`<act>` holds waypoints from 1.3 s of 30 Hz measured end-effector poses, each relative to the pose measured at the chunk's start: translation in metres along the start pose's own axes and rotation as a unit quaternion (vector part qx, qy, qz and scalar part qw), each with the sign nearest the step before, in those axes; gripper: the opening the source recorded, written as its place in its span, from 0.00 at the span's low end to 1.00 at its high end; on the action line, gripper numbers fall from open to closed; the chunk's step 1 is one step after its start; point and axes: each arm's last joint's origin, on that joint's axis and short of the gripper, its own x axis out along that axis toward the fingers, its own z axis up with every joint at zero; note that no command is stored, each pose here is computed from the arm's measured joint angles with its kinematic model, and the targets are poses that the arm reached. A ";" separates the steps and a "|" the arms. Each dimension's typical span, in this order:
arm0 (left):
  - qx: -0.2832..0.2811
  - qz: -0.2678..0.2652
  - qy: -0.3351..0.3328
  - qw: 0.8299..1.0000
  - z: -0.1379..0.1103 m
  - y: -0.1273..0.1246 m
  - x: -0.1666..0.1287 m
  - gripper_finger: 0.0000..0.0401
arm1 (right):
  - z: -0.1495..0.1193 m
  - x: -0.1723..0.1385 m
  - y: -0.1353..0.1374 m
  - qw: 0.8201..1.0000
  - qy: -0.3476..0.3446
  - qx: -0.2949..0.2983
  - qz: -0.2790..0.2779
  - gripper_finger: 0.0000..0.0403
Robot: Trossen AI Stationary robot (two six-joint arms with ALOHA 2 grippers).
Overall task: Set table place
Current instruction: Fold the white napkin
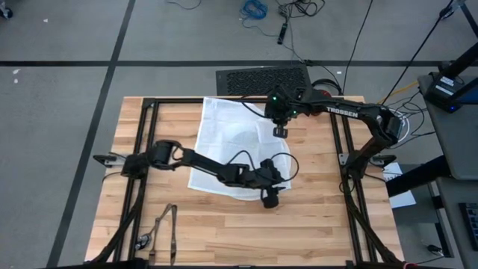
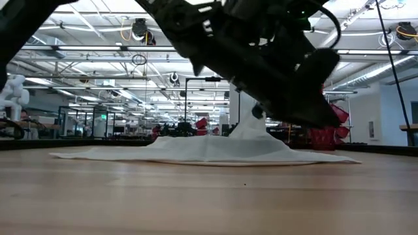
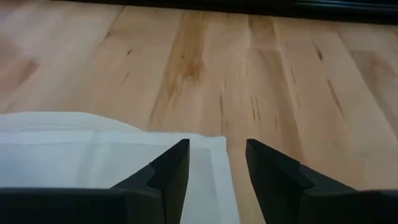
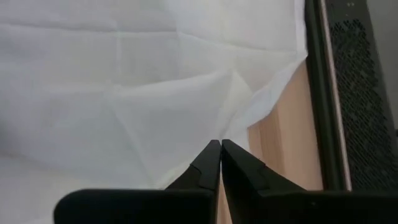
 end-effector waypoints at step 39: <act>0.017 0.033 0.012 0.999 -0.011 -0.024 0.014 0.00 | -0.002 0.000 0.001 1.000 0.011 0.017 0.003 0.00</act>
